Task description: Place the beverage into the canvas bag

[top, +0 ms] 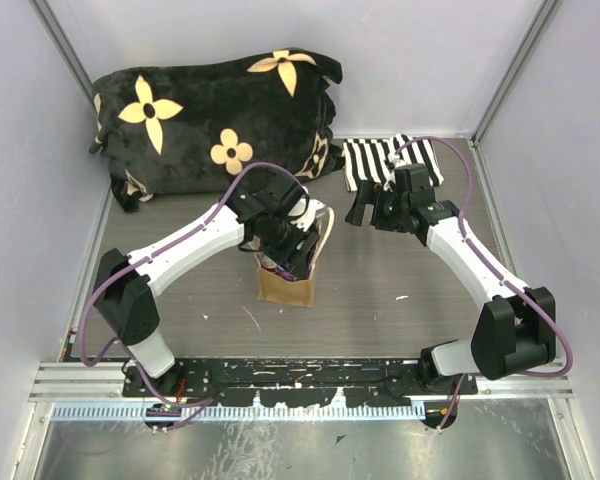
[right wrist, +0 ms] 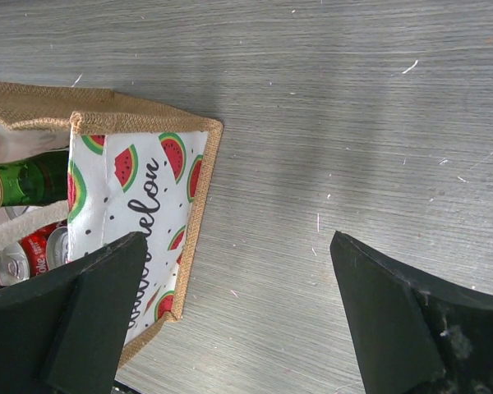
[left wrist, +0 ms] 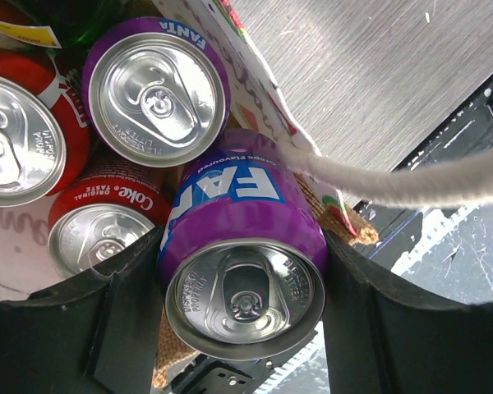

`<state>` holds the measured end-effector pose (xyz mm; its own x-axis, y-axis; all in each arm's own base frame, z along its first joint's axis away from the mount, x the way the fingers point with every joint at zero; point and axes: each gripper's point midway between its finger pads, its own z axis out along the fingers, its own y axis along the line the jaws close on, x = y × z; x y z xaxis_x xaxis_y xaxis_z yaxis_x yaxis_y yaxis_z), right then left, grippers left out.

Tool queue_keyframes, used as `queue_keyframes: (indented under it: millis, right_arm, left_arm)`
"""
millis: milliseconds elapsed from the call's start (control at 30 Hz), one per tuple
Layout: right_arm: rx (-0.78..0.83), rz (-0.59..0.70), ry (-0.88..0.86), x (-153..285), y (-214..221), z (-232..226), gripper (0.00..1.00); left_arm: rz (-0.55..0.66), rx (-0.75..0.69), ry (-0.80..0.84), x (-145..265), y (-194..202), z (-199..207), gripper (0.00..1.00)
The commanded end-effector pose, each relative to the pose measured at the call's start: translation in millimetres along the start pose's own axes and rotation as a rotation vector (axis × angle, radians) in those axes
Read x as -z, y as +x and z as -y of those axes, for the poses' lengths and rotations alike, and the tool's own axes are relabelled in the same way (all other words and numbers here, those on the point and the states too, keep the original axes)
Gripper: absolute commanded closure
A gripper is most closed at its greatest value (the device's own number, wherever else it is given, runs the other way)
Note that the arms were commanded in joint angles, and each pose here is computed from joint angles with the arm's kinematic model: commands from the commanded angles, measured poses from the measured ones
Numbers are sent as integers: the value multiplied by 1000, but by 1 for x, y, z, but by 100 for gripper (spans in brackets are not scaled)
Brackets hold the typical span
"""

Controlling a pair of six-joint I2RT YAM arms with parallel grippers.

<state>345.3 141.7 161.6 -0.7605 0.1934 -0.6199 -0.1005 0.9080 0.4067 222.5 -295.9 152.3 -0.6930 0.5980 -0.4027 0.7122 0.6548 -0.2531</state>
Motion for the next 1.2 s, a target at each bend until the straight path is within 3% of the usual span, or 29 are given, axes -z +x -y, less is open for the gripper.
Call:
queue_keyframes:
  millis: [0,533,833,1167]
  right_arm:
    - [5,47,-11,4,-13,-4,0]
    - [15,40,-1,4,-12,-2,0]
    - [9,34,-11,1,-10,-2,0]
    - [9,33,-20,0,-11,-4,0]
  left_arm:
    - [9,55,-34,-9,-3,-7,100]
    - [-31,108,-88,-24,9,-14,100]
    - [40,-22,-166,2,-3,-18,100]
    - [85,-228,-180,6,-6,6,100]
